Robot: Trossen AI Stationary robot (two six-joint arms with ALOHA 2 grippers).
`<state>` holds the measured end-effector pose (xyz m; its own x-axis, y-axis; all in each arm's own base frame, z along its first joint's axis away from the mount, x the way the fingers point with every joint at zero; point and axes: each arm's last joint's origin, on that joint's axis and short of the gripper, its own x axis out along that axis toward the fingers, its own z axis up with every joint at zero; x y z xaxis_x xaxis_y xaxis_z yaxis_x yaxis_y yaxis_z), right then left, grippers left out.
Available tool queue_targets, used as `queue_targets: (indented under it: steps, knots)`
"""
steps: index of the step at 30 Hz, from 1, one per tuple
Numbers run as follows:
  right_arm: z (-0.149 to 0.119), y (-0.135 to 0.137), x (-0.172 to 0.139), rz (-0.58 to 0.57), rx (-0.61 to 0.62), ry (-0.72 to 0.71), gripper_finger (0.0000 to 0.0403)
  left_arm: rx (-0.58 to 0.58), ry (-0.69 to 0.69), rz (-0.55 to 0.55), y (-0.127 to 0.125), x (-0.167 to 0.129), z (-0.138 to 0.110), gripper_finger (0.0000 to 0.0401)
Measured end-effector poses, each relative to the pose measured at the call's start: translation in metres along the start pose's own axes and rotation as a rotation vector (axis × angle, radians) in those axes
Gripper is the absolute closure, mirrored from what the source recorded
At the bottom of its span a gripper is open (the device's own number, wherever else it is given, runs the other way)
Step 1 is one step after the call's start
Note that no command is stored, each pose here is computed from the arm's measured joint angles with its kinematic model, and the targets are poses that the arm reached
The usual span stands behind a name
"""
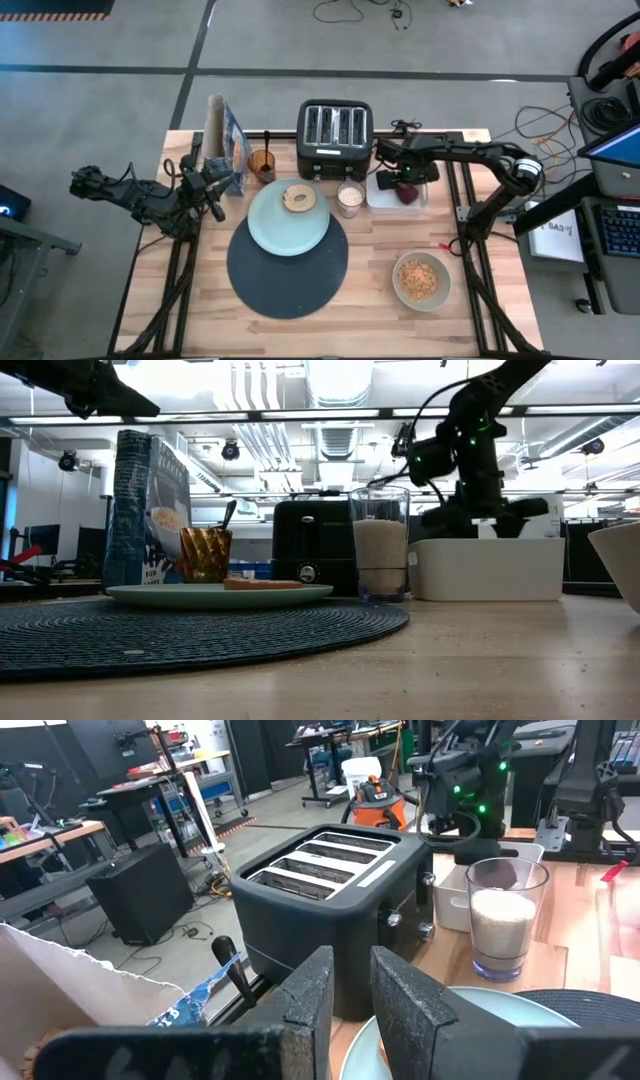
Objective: Arrange a breakfast setting
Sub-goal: Put the apple on the blue plate
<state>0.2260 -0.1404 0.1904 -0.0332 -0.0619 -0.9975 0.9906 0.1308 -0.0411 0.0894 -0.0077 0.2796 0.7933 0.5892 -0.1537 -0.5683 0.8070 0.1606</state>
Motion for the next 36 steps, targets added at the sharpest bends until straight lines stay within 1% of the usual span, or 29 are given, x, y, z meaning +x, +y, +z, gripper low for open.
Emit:
queue_targets:
  steps: [5,8,11,15,17,20,23,25,31,33,36]
  knots:
    - [0.006,0.006,-0.015,0.033,-0.028,-0.035,0.0204,0.0,0.0,0.0,0.0,0.0,0.0,0.0349]
    - [0.009,0.008,-0.023,0.03,-0.041,-0.057,0.0217,0.0,0.0,0.0,0.0,0.0,0.0,0.0349]
    - [0.011,0.007,-0.031,-0.003,-0.042,-0.075,0.0222,0.0,0.0,0.0,0.0,0.0,0.0,0.0349]
    - [0.011,0.006,-0.042,-0.018,-0.048,-0.102,0.0224,-0.001,0.0,0.0,0.0,0.0,0.0,0.0349]
    - [0.011,0.006,-0.05,0.002,-0.05,-0.125,0.0225,-0.001,0.0,0.0,0.0,0.0,0.0,0.0349]
    - [0.006,0.009,-0.07,0.043,-0.065,-0.199,0.0225,-0.001,0.0,0.0,0.0,0.0,0.0,0.0349]
    - [-0.003,0.015,-0.098,0.115,-0.082,-0.302,0.0225,-0.001,0.0,0.0,0.0,0.0,0.0,0.0349]
    - [-0.01,0.023,-0.117,0.195,-0.104,-0.386,0.0225,-0.001,0.0,0.0,0.0,0.0,0.0,0.0349]
    - [-0.031,0.07,-0.167,0.553,-0.288,-0.657,0.0225,-0.001,-0.001,0.0,0.0,0.0,0.0,0.0349]
    - [-0.038,0.087,-0.178,0.634,-0.368,-0.693,0.0225,-0.001,-0.001,0.0,0.0,0.0,0.0,0.0349]
    - [-0.045,0.114,-0.187,0.703,-0.503,-0.671,0.0225,-0.002,-0.001,0.0,0.0,0.0,0.0,0.0349]
